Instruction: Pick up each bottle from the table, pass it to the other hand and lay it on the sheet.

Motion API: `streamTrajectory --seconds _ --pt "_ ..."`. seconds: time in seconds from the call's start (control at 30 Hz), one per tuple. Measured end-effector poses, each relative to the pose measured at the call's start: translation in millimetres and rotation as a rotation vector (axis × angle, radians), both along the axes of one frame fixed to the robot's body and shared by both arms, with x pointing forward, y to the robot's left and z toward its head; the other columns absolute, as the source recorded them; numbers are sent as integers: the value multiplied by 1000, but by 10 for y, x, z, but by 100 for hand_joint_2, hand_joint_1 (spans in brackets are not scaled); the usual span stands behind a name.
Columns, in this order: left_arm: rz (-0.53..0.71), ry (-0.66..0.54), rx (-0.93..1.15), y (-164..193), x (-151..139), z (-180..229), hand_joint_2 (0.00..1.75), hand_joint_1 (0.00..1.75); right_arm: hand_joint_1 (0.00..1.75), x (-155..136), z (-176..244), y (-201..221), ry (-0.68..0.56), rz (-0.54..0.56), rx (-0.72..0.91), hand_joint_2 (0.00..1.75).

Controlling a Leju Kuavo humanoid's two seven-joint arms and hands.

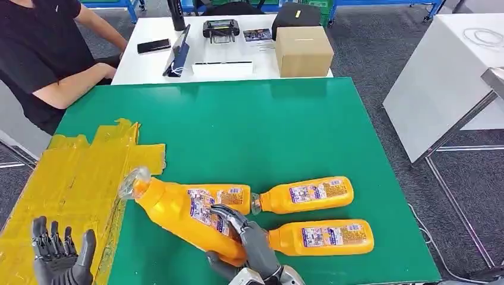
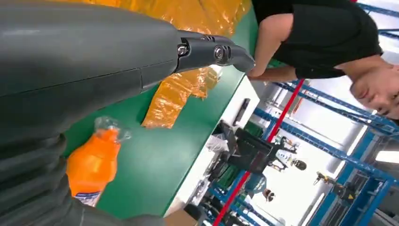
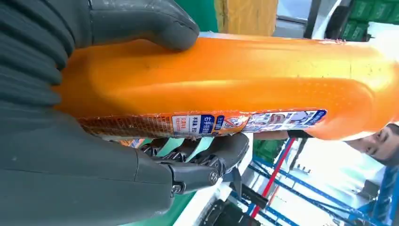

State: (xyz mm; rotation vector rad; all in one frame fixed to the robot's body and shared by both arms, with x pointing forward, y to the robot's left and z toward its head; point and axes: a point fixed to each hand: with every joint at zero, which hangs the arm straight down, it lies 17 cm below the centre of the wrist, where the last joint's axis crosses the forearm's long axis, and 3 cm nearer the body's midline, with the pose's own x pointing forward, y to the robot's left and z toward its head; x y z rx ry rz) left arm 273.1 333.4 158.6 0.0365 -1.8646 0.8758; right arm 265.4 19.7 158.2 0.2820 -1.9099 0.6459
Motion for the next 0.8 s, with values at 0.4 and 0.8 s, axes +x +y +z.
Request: streamTrajectory --seconds 0.4,0.8 --pt "-484 -264 -150 -912 42 323 175 0 175 -52 33 -1 -8 31 35 175" --pt "-584 -318 -171 -1164 -15 381 175 0 175 -95 15 47 -16 67 16 175"
